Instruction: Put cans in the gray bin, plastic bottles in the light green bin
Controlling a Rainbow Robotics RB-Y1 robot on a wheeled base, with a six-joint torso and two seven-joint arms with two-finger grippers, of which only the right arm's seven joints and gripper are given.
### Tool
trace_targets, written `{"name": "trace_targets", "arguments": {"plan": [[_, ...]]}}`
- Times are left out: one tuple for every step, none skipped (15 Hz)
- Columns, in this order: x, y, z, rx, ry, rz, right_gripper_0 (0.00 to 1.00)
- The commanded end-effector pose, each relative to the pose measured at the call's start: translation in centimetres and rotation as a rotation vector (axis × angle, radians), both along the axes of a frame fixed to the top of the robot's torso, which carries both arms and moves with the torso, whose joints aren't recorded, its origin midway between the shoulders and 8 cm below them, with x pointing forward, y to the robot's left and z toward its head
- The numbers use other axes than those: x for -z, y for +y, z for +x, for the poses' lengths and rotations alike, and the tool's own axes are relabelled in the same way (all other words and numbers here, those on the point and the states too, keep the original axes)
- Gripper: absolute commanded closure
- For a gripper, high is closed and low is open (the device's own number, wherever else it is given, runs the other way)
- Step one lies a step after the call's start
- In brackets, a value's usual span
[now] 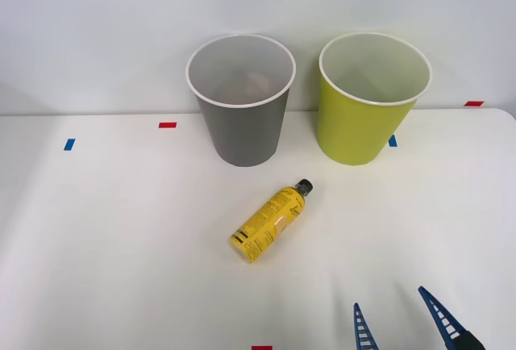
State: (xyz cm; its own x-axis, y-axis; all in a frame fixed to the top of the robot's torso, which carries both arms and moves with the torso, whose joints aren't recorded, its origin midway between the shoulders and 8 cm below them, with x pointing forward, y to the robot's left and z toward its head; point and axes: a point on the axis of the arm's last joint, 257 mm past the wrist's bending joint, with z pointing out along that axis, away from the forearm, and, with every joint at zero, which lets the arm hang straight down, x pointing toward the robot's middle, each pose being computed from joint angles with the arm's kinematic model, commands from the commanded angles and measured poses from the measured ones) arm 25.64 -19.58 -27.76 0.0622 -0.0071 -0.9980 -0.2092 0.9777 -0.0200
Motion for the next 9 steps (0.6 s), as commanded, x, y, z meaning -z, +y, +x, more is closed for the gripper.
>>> {"name": "trace_targets", "arguments": {"plan": [[0.0,0.0,0.0,0.0,0.0,0.0,0.0],[0.0,0.0,0.0,0.0,0.0,0.0,0.0],[0.0,0.0,0.0,0.0,0.0,0.0,0.0],[0.0,0.0,0.0,0.0,0.0,0.0,0.0],[0.0,0.0,0.0,0.0,0.0,0.0,0.0],[0.0,0.0,0.0,0.0,0.0,0.0,0.0],[0.0,0.0,0.0,0.0,0.0,0.0,0.0],[0.0,0.0,0.0,0.0,0.0,0.0,0.0],[0.0,0.0,0.0,0.0,0.0,0.0,0.0]]}}
